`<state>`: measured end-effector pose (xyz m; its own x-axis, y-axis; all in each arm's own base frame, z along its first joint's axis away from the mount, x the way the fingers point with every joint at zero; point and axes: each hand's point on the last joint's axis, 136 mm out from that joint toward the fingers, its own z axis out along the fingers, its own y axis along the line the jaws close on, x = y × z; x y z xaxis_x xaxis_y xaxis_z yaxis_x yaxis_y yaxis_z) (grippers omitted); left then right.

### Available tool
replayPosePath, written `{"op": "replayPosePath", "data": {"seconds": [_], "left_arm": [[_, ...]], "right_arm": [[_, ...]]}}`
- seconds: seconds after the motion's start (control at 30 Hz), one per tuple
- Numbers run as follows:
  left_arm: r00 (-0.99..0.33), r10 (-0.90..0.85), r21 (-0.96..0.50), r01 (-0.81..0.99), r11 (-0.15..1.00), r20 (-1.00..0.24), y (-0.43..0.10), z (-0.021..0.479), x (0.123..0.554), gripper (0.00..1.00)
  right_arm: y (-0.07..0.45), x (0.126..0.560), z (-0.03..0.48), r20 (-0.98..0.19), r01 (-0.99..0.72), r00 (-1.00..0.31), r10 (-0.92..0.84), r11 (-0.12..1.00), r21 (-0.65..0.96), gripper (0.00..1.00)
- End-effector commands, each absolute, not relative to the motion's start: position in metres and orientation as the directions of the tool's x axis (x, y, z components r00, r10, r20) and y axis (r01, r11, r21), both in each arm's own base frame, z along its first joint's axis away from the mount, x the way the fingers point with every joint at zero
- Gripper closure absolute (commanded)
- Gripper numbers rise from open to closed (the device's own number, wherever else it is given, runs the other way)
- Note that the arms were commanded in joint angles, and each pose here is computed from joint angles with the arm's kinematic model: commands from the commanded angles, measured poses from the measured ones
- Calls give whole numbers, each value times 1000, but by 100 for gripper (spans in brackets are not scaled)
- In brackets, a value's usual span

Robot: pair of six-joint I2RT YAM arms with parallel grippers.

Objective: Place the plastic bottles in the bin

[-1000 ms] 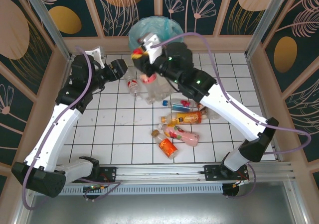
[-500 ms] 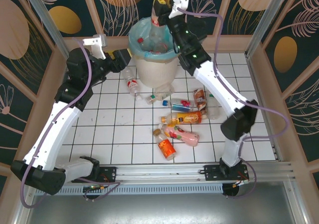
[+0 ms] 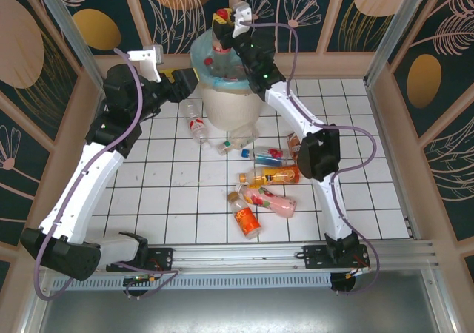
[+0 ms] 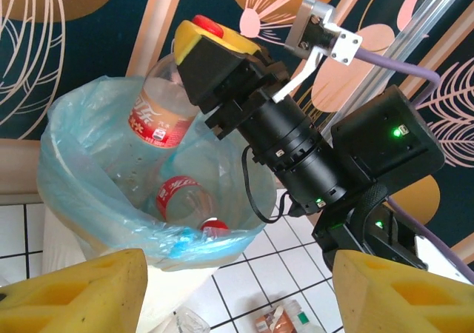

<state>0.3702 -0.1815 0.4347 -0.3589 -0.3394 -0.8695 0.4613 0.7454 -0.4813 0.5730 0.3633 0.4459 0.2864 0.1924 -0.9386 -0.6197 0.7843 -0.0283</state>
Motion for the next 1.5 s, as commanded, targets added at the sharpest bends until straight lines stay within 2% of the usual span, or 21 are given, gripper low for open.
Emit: {"op": "replayPosePath", "data": {"seconds": [0.0,0.13,0.2,0.57,0.7,0.93,1.13,1.2,1.4,1.47], "left_arm": [[-324,-331,-453,464,761,-886,-179,442,370,32],[-328,-330,-454,458,764,-885,-178,438,371,32],[-325,-333,-455,453,767,-885,-177,438,371,31],[-299,-359,-459,411,788,-884,-168,448,373,31],[-301,-383,-479,380,791,-873,-163,447,373,30],[-373,-364,-492,346,799,-853,-165,420,375,30],[-394,-356,-496,348,796,-847,-165,416,370,30],[-395,-357,-496,341,798,-846,-164,415,368,30],[-395,-358,-490,311,814,-846,-157,418,366,28],[-391,-360,-488,305,818,-847,-155,420,365,28]], "right_arm": [[364,585,414,-961,-665,219,166,747,-23,93],[363,601,374,-987,-656,129,94,754,-14,91],[361,602,371,-992,-638,111,64,770,-22,92],[328,587,472,-959,-499,274,71,863,-78,95],[317,583,489,-948,-476,311,69,874,-93,96],[319,609,418,-985,-504,171,-16,858,-102,95],[328,615,378,-994,-535,93,-55,839,-96,87],[329,616,375,-994,-539,90,-58,837,-97,82],[333,606,395,-993,-560,109,-41,823,-96,56],[333,602,404,-991,-553,125,-40,827,-103,54]]}}
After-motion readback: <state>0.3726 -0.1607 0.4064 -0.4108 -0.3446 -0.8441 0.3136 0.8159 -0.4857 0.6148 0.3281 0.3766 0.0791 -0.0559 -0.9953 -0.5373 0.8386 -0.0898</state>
